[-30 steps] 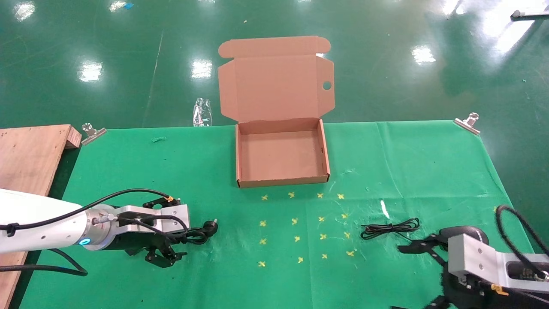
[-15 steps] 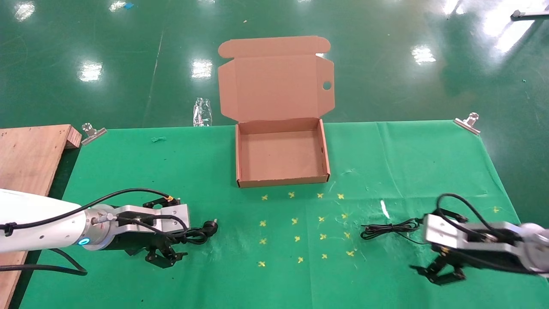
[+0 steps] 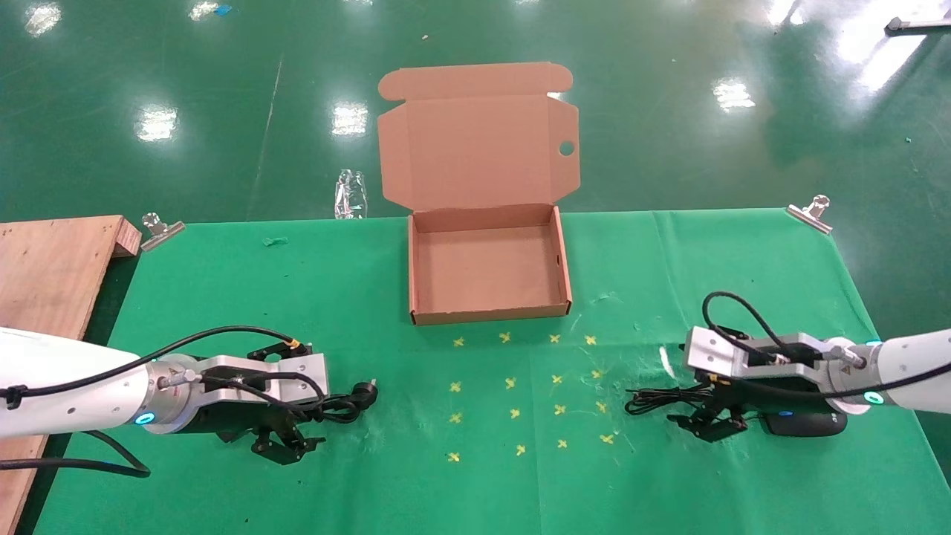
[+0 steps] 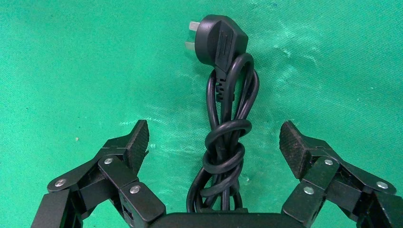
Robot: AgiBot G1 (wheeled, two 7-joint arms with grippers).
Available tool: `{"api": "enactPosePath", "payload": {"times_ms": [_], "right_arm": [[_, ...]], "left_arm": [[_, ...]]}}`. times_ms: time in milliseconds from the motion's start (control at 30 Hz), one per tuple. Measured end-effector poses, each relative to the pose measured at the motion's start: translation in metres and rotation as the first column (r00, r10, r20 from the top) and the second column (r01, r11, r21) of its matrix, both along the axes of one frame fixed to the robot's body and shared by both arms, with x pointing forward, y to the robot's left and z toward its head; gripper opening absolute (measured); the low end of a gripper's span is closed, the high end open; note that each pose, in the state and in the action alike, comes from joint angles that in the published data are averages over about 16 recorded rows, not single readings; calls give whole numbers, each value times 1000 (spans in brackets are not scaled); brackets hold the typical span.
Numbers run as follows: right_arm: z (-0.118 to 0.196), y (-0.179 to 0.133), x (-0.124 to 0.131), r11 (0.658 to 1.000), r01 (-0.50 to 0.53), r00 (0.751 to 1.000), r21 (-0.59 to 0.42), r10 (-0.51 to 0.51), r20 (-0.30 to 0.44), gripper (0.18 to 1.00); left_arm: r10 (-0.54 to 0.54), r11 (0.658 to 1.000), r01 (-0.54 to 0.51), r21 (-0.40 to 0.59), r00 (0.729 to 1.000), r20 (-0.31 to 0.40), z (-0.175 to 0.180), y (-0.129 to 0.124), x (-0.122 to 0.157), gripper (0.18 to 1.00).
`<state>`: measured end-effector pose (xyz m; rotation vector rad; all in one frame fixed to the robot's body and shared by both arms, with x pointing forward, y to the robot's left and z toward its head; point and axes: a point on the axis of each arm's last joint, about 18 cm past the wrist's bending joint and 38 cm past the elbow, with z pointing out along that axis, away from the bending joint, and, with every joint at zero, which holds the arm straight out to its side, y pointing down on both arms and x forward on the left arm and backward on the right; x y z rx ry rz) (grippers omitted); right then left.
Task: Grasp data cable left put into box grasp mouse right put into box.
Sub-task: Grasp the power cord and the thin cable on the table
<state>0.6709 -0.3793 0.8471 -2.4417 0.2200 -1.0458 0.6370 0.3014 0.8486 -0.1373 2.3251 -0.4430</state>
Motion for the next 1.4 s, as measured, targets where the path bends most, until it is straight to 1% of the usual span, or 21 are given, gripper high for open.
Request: {"api": "enactPosePath", "payload": {"times_ms": [300,467,700,900,1000,1100,1233,1333,1400], "right_arm": [[2,2,6,1000,4,1000,16,-4,-2,992],[2,1,5,1000,3,1000,15,-3,-1,972],[2,1,4,1000,1,1000,12,-1,0,904],[2,1,3,1000,0,1000,9,0,0,805],[1,1,3,1000,0,1000,8,0,0,732],[1,1,3,1000,-1,1000,8,1,0,672],[1,1,2,1000,-2,1000,7,2,0,575],[1,1,2,1000,-2,1000,7,2,0,520],[1,1,2,1000,-2,1000,6,2,0,469]], "left_arm": [[0,1000,0,0,1000,0,0,0,0,989],[0,1000,0,0,1000,0,0,0,0,960],[0,1000,0,0,1000,0,0,0,0,876],[0,1000,0,-1,1000,0,0,0,0,775],[0,1000,0,-1,1000,0,0,0,0,700],[0,1000,0,-1,1000,0,0,0,0,645],[0,1000,0,-1,1000,-1,0,0,0,538],[0,1000,0,-1,1000,-1,0,0,0,478],[0,1000,0,-1,1000,-1,0,0,0,435]]}}
